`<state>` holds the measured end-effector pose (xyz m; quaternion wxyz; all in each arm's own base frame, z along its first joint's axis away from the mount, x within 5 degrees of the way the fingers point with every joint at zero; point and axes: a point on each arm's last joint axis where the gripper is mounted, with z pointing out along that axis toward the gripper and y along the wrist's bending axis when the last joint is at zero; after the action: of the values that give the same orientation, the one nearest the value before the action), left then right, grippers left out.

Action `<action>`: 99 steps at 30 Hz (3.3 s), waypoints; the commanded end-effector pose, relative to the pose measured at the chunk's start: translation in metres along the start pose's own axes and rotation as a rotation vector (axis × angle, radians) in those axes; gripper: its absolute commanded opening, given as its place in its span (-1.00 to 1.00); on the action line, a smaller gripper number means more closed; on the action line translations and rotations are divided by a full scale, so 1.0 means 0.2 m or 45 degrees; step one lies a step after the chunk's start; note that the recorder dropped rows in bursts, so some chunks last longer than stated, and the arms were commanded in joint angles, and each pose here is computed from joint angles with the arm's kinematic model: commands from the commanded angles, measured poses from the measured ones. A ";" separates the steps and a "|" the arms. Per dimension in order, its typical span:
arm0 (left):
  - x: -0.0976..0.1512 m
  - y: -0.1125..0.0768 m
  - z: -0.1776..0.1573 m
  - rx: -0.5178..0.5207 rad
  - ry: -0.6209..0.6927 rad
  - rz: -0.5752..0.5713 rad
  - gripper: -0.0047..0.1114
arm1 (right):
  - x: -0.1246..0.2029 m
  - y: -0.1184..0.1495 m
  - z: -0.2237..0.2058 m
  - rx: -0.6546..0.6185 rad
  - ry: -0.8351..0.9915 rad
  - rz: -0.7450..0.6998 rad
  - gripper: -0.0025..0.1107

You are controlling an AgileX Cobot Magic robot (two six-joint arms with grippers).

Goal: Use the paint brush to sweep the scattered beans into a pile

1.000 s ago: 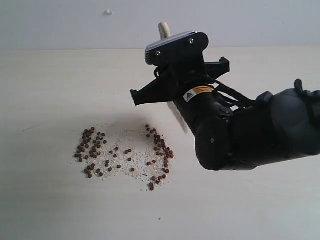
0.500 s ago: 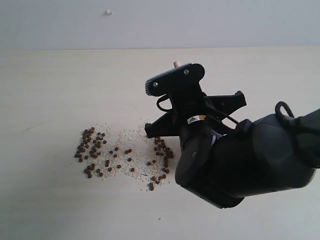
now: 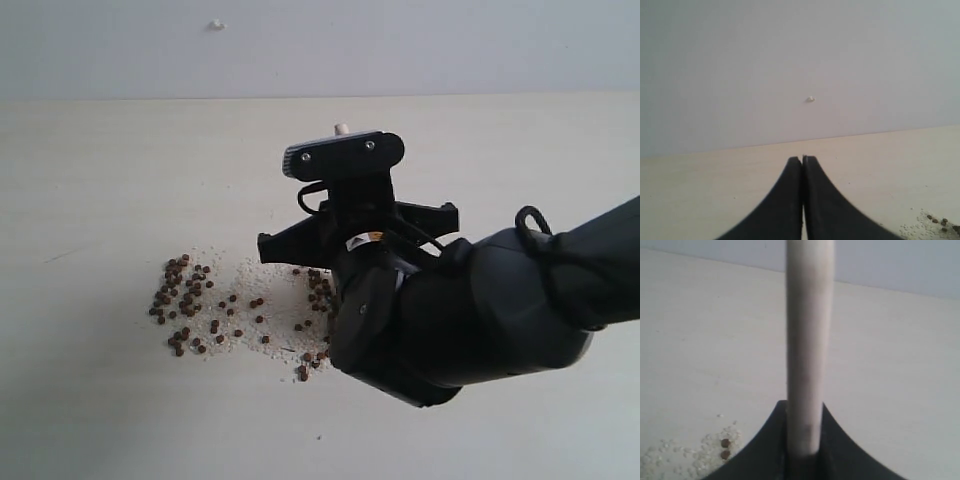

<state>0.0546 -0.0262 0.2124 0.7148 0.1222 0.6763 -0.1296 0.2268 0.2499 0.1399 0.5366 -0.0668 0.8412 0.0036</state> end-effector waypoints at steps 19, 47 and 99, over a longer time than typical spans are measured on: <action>0.00 0.00 0.00 0.007 -0.004 0.005 -0.92 | -0.43 0.06 -0.11 -0.044 -0.261 -0.001 -0.96; 0.00 0.00 0.00 0.007 -0.004 0.005 -0.92 | -0.06 0.16 0.32 -0.973 -0.274 -0.841 -0.96; 0.00 0.00 0.00 0.005 -0.004 0.006 -0.92 | -0.09 0.62 0.25 -0.058 -0.103 0.593 -0.96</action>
<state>0.0546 -0.0262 0.2124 0.7149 0.1229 0.6762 -0.1288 0.2647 0.3806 0.1253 0.5550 0.1147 0.8056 0.1729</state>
